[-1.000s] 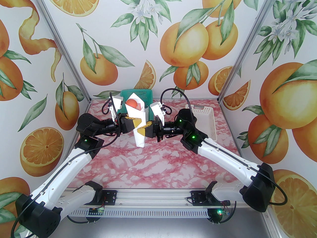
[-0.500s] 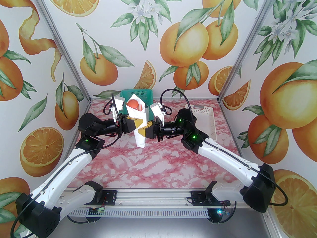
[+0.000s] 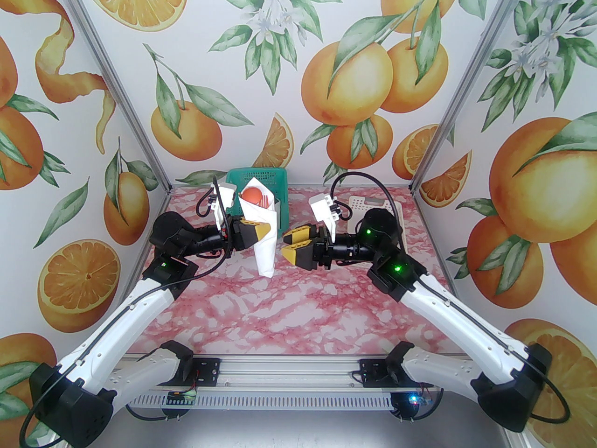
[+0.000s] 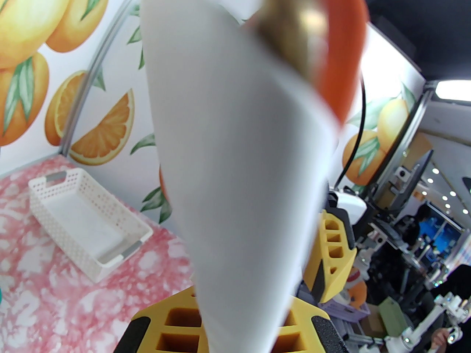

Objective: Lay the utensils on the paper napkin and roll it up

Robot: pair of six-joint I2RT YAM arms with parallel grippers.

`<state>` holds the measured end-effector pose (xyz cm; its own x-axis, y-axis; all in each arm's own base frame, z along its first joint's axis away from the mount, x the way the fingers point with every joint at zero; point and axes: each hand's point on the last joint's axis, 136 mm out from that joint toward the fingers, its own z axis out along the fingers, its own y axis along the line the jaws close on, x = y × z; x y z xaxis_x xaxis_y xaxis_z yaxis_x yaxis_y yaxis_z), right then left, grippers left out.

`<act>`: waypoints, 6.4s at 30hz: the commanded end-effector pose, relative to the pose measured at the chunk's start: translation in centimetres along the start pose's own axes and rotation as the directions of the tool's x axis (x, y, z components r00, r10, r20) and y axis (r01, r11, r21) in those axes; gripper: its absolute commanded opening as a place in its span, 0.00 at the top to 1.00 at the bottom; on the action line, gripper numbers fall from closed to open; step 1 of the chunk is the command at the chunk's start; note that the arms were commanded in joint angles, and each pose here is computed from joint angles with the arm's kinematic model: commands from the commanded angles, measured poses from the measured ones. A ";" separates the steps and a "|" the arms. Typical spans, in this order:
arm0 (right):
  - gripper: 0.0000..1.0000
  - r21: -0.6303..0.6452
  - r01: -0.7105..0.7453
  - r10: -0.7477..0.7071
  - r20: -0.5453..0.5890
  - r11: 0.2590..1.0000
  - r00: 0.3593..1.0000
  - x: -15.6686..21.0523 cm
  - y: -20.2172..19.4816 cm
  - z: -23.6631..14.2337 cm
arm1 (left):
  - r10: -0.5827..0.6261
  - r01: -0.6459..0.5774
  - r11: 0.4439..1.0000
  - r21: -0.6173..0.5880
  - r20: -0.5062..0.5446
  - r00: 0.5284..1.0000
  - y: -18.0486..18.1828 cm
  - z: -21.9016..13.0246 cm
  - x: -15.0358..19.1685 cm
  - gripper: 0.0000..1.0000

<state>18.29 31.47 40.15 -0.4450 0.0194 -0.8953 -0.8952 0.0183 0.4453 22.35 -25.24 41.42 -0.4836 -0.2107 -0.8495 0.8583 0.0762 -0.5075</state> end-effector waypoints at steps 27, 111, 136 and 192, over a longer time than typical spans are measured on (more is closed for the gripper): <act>0.58 -0.053 0.002 -0.004 -0.038 0.999 0.999 0.0 -0.5 4.1 | 0.031 -0.031 0.999 -0.020 0.010 0.999 0.1 -0.1 -0.6 1.00; 0.28 0.319 -0.119 0.091 0.101 0.940 0.991 2.1 -5.3 -5.1 | 0.001 0.003 0.996 -0.091 0.045 0.999 4.8 -3.1 -3.3 1.00; 0.09 0.753 -0.310 0.087 0.321 0.580 0.943 9.2 -12.8 -15.6 | -0.317 0.193 0.771 -0.607 -0.103 0.943 30.8 -8.3 -1.4 1.00; 0.08 0.731 -0.450 0.175 0.424 0.514 0.889 13.2 -18.0 -18.4 | -0.717 0.274 0.220 -0.936 0.036 0.696 49.2 -10.0 14.3 1.00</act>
<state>27.85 12.87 19.80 -0.5529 0.4311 -0.7130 -0.2208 0.7494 0.6243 56.04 -13.90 3.35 -0.9369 -0.2269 -0.2658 -0.0936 0.8958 -0.4345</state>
